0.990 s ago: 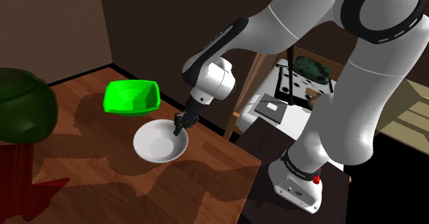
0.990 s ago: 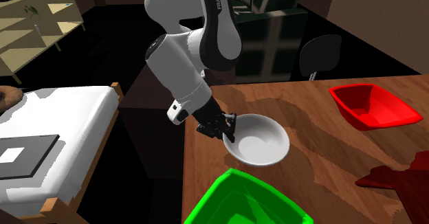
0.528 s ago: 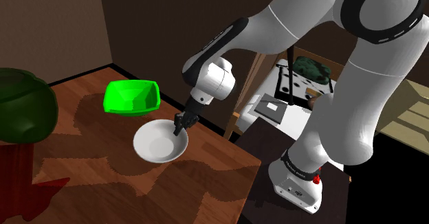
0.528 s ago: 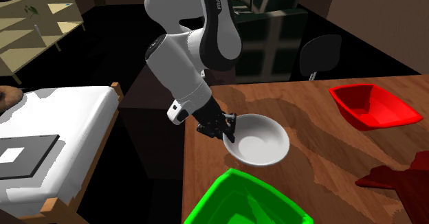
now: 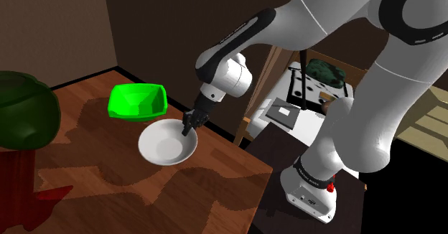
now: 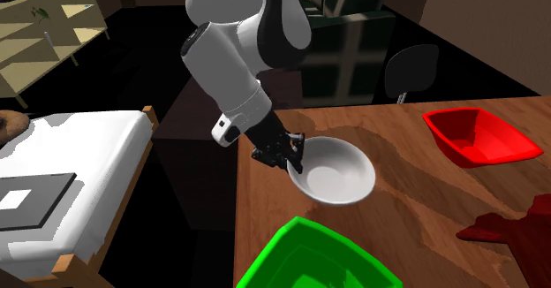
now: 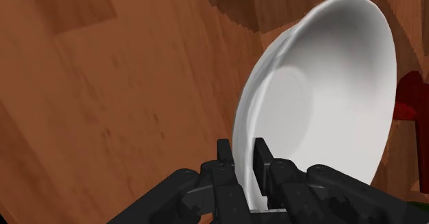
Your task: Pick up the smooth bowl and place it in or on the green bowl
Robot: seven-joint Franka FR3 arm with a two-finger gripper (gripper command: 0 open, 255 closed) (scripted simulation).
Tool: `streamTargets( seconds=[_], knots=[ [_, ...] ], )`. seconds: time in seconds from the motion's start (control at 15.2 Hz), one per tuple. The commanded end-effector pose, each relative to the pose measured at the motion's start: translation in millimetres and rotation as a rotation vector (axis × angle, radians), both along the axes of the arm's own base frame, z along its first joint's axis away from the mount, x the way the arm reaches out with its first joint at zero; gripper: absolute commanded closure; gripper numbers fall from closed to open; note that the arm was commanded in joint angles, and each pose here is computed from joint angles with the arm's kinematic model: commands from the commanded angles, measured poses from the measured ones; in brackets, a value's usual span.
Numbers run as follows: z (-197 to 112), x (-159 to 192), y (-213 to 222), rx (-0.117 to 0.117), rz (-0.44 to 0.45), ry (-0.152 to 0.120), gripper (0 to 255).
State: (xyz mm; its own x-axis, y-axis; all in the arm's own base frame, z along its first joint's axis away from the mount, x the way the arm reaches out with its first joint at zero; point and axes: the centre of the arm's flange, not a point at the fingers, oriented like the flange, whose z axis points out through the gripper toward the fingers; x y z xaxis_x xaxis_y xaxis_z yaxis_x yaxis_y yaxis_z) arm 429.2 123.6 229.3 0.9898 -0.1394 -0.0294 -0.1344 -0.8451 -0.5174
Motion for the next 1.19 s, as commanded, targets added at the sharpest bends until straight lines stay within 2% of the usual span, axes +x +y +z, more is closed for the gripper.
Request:
streamTargets(
  seconds=[0.0, 1.12],
  knots=[
    [11, 0, 0, 0.0, 0.0, 0.0, 255],
    [101, 0, 0, 0.0, 0.0, 0.0, 255]
  ],
)
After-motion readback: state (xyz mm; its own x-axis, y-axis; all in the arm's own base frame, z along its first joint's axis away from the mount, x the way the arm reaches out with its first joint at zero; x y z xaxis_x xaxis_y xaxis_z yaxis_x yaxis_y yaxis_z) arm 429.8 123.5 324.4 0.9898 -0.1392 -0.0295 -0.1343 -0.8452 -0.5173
